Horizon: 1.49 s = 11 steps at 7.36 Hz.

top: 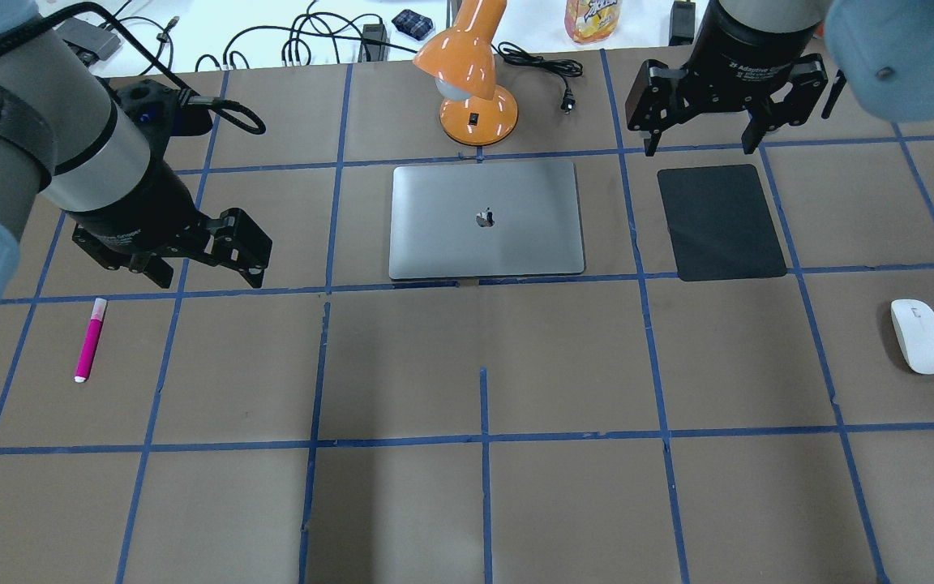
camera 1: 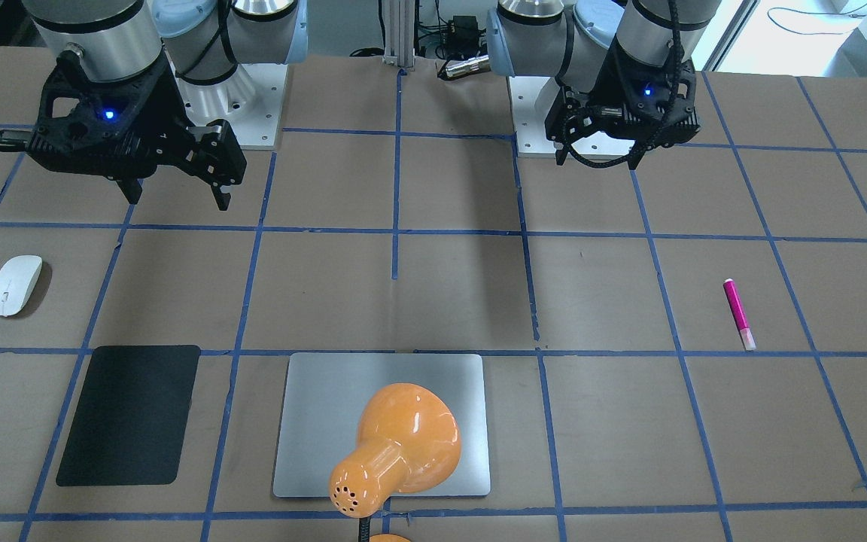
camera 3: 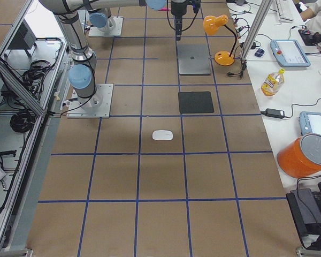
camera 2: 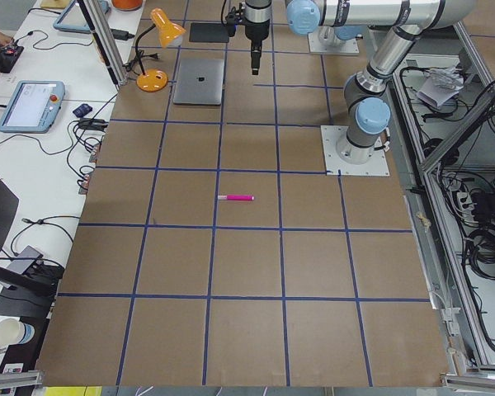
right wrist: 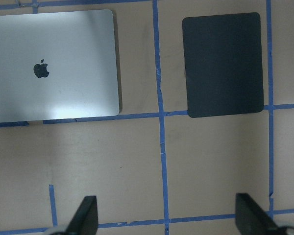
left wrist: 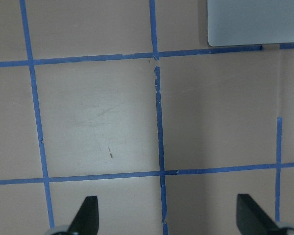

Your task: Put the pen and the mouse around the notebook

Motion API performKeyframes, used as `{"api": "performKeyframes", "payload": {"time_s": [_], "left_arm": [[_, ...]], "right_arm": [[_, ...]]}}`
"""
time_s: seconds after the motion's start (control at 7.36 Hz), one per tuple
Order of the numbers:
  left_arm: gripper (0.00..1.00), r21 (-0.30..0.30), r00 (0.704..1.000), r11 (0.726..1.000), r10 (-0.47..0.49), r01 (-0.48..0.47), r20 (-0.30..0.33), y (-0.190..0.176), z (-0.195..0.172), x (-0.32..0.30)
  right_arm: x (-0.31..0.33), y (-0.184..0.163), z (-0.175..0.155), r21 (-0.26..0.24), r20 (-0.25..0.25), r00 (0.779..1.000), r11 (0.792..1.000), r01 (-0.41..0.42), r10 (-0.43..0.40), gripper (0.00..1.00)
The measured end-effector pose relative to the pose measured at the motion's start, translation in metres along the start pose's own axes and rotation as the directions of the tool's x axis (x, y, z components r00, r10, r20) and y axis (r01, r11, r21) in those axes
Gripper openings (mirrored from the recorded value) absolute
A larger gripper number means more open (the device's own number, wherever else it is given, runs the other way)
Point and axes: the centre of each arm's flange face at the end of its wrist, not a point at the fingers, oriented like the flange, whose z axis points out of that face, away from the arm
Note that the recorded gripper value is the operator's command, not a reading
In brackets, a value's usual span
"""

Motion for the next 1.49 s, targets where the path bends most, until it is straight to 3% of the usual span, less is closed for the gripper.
{"api": "performKeyframes", "payload": {"time_s": [0.95, 1.49], "left_arm": [[1.00, 0.004, 1.000, 1.000, 0.003, -0.003, 0.002, -0.001, 0.000, -0.003], [1.00, 0.009, 1.000, 1.000, 0.005, -0.005, 0.001, -0.006, 0.003, -0.008]], "right_arm": [[0.010, -0.005, 0.001, 0.004, -0.003, 1.000, 1.000, -0.005, 0.005, 1.00], [0.117, -0.029, 0.008, -0.018, -0.012, 1.000, 0.999, -0.028, 0.027, 1.00]]}}
